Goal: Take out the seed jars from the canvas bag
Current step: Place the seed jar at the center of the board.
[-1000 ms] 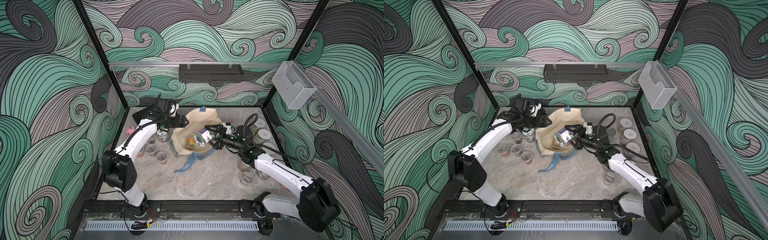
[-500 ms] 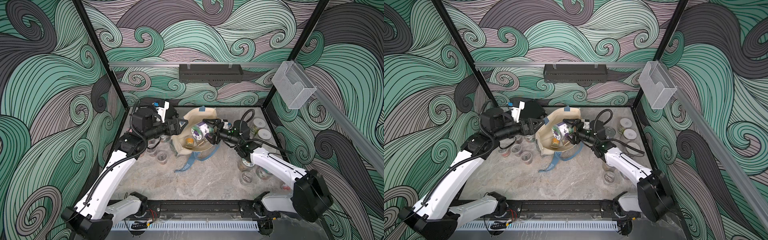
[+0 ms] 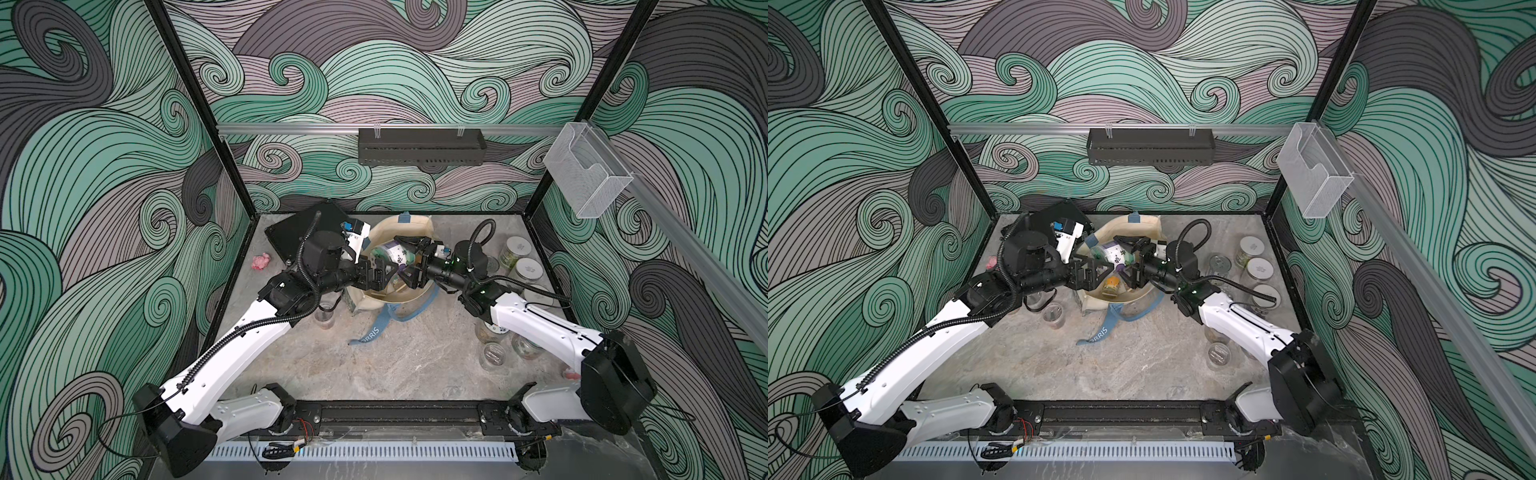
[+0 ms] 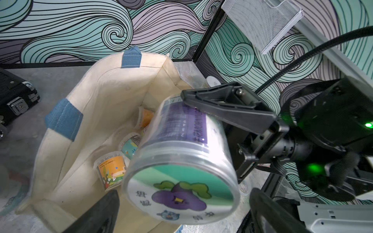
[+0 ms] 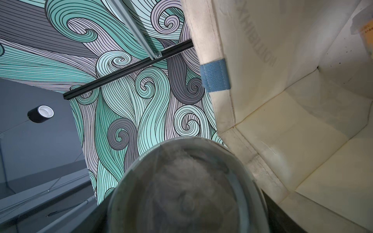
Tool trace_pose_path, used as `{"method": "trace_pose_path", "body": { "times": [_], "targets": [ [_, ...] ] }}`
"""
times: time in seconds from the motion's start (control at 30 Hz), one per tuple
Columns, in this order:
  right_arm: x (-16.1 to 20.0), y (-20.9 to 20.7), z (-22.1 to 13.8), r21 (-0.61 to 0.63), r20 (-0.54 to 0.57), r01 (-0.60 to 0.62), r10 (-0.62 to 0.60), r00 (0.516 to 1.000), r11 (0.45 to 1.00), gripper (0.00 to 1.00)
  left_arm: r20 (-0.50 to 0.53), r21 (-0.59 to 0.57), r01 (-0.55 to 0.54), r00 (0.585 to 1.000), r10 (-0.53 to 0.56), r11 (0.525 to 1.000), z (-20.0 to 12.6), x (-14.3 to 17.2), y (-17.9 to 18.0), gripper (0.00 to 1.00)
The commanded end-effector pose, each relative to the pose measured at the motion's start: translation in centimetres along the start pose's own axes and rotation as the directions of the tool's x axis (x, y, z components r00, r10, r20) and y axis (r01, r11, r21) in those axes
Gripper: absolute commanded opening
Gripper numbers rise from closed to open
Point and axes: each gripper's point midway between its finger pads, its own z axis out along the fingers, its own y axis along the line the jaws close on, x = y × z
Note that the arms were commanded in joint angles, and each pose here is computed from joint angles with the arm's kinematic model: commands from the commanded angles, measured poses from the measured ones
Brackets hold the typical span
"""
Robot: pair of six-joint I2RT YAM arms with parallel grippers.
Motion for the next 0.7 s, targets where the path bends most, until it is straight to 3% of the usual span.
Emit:
{"method": "trace_pose_path", "body": {
  "times": [0.0, 0.37, 0.53, 0.67],
  "targets": [
    [1.0, 4.2, -0.3, -0.119, -0.01, 0.032, -0.033, 0.999, 0.992, 0.69, 0.05, -0.023, -0.033, 0.998, 0.034, 0.999, 0.2, -1.0, 0.0, 0.99],
    [1.6, 4.7, -0.2, -0.141, -0.025, 0.018, -0.022, 0.999, 0.99, 0.69, 0.033, 0.085, -0.022, 0.999, 0.019, 0.996, 1.7, -0.8, -2.0, 0.97],
    [1.8, 4.7, -0.2, -0.149, -0.034, 0.012, -0.017, 0.999, 0.989, 0.7, 0.033, 0.122, -0.005, 0.999, 0.001, 0.993, 1.8, -1.2, -2.8, 0.89],
    [1.8, 4.6, -0.2, -0.147, -0.036, 0.007, -0.013, 0.999, 0.989, 0.7, 0.03, 0.12, 0.005, 1.0, -0.009, 0.993, 1.7, -1.4, -2.8, 0.75]
  ]
}}
